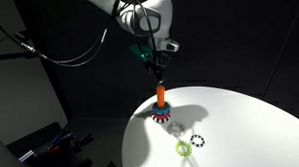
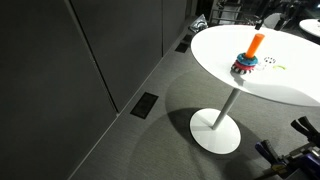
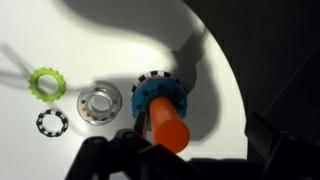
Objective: Put the green ring onto the ring toss
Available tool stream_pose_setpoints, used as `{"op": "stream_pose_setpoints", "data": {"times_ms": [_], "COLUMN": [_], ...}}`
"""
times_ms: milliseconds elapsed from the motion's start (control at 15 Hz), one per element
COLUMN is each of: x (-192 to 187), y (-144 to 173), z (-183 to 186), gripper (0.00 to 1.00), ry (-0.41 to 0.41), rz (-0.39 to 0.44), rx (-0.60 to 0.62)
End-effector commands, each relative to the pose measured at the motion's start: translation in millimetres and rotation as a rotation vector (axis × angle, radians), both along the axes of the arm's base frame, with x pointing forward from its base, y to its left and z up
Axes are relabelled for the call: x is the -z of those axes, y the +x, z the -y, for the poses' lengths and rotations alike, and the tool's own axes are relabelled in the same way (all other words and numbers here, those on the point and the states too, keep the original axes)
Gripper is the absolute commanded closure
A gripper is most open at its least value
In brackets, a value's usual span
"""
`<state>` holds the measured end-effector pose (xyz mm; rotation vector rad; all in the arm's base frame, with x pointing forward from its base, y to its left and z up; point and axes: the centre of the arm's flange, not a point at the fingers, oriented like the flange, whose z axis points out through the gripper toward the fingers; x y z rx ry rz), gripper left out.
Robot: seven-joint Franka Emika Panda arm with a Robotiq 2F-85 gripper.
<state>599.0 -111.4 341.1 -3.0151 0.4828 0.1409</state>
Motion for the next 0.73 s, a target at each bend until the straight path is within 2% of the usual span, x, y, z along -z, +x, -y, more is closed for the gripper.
{"op": "stream_pose_setpoints", "data": {"times_ms": [0,333,400,667], "x": [-16,-17,-9,-10], "y": [-31,-57,-38,-47], "z": [2,8,7,8], "gripper": [0.0,0.0,0.0,0.0], "ry": [-0.008,-0.071,-0.054,-0.061], "rz": [-0.059,-0.077,-0.08,-0.087], "rx": [-0.033,-0.056,-0.042,-0.046]}}
